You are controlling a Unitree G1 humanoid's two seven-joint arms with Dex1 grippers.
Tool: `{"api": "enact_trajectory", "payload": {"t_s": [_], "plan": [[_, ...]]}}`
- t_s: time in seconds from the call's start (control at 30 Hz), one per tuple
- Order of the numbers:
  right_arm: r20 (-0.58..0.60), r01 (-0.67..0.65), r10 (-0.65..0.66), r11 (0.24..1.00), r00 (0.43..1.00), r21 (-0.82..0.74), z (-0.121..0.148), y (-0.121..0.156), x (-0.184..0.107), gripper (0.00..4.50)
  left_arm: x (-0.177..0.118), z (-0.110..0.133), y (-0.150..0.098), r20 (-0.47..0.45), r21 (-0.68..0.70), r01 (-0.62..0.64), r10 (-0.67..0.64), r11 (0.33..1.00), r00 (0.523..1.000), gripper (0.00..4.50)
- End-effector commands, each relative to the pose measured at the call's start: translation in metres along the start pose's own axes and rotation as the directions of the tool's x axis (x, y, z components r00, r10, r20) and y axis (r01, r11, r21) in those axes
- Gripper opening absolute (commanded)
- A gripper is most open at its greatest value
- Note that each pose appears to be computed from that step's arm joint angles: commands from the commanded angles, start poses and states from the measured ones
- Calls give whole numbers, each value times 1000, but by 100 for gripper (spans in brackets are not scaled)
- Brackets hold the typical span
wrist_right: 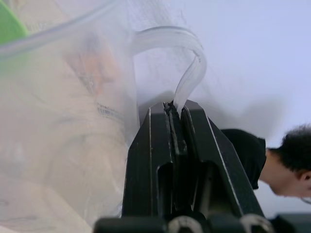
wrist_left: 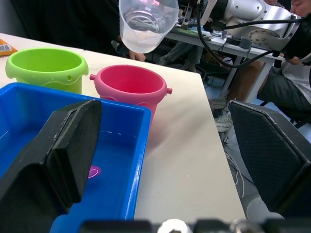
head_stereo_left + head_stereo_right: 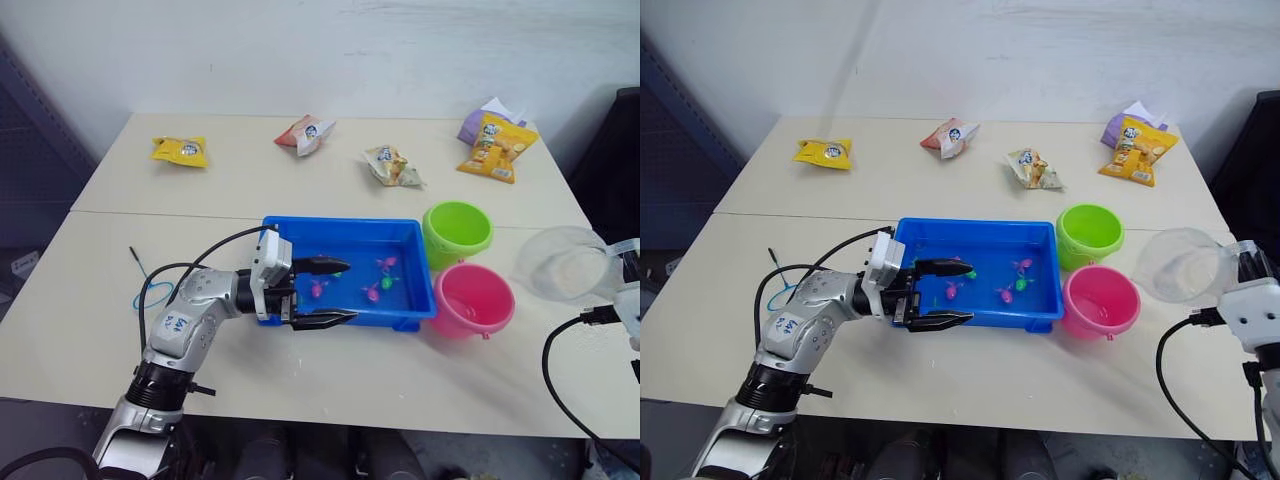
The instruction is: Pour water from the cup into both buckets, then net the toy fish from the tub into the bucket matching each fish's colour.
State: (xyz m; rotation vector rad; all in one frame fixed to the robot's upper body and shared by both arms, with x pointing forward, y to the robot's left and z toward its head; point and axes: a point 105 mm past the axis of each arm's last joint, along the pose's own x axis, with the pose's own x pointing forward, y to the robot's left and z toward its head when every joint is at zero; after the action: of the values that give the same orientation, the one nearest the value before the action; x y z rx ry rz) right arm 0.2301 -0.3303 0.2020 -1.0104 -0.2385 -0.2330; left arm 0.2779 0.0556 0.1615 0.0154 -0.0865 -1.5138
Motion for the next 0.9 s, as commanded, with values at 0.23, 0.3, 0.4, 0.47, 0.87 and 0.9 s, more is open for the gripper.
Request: {"api": "enact_trajectory", "payload": {"t_s": [0.23,0.3,0.4,0.47,0.87,0.9], "plan": [[105,5,13,986,994,-167,20,-5,3,6,4,4,-3,19,30,-1,0,1000,1000,450],[115,24,-3,982,993,-189,21,-6,4,6,4,4,-3,19,29,-3,2,1000,1000,450],[127,27,-1,978,992,-205,23,-6,7,6,4,3,-3,20,28,-4,3,1000,1000,450],[139,21,11,975,990,-222,24,-4,8,6,5,3,-4,20,27,-2,2,1000,1000,450],[199,72,-7,944,980,-321,34,-8,13,6,5,2,-4,24,30,-10,9,999,1000,450],[206,74,-6,943,979,-325,36,-8,13,6,5,2,-3,24,30,-10,10,999,1000,450]]}}
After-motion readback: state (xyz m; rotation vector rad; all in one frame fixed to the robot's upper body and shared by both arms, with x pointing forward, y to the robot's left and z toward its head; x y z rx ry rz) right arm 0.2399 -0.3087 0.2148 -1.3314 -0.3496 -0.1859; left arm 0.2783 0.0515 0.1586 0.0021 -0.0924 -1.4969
